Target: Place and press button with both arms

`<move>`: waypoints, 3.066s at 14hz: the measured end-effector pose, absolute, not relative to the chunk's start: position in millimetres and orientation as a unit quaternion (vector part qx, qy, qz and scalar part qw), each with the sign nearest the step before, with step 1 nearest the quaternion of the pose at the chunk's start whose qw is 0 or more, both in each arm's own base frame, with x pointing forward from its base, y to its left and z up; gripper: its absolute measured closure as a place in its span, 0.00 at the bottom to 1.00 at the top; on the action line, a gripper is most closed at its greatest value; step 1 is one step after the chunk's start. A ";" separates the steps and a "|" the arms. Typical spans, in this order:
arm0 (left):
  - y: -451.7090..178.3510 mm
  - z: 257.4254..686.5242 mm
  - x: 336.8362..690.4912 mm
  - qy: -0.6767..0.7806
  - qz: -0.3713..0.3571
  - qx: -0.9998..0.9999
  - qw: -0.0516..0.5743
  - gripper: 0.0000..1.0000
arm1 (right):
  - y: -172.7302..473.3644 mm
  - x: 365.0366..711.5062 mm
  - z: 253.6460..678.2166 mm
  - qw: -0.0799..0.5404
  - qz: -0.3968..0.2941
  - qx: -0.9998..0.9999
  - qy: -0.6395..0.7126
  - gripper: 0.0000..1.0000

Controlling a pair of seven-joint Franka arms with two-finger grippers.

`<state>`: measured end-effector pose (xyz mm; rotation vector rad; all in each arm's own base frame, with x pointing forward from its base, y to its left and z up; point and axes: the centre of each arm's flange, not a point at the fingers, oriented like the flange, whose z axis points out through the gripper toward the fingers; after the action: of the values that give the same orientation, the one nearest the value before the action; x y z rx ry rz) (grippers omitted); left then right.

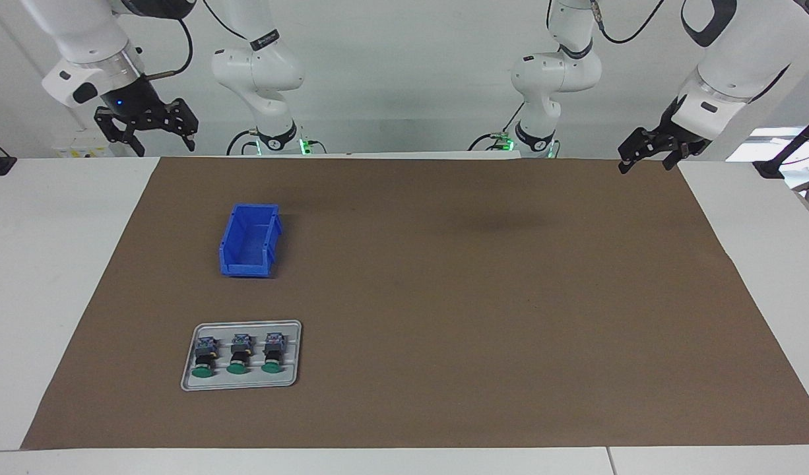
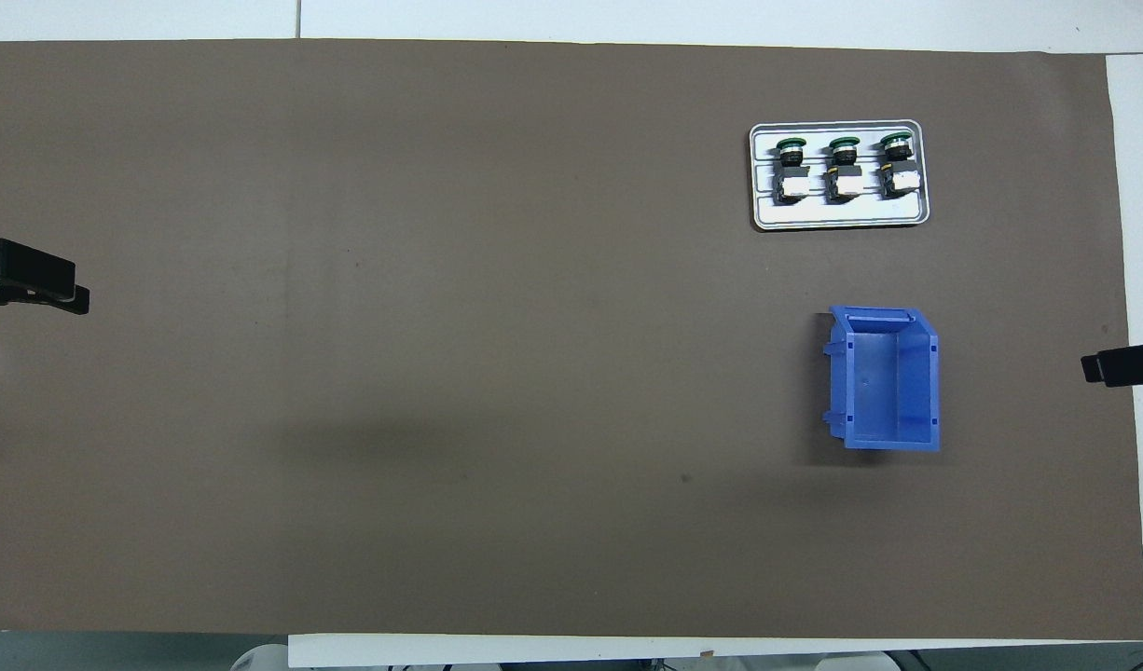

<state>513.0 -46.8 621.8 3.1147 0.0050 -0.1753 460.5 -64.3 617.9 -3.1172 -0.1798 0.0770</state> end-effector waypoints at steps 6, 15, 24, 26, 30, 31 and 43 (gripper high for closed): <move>-46.8 621.8 513.0 0.002 -0.056 0.998 0.011 0.00 | -64.1 458.5 615.7 0.012 0.033 -0.996 -0.083 0.01; -46.8 621.8 513.0 0.002 -0.056 0.998 0.011 0.00 | -12.5 550.2 516.2 -0.006 -0.069 -0.993 -0.092 0.02; -46.8 621.8 513.0 0.002 -0.056 0.998 0.011 0.00 | 17.7 619.1 424.7 -0.006 -0.141 -0.987 -0.076 0.05; -46.8 621.8 513.0 0.002 -0.056 0.998 0.011 0.00 | 21.0 633.2 409.5 -0.006 -0.151 -0.985 -0.078 0.05; -46.8 621.8 513.0 0.002 -0.056 0.998 0.011 0.00 | 40.7 661.9 417.5 0.002 -0.113 -0.989 -0.092 0.05; -46.8 621.8 513.0 0.002 -0.056 0.998 0.011 0.00 | 41.9 667.9 429.1 0.004 -0.086 -0.992 -0.093 0.06; -46.8 621.8 513.0 0.002 -0.056 0.998 0.011 0.00 | 50.1 729.4 363.7 0.024 -0.075 -0.993 -0.085 0.06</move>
<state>513.0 -46.8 621.8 3.1147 0.0050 -0.1753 729.4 50.1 363.7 -3.0747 -0.2617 -0.2328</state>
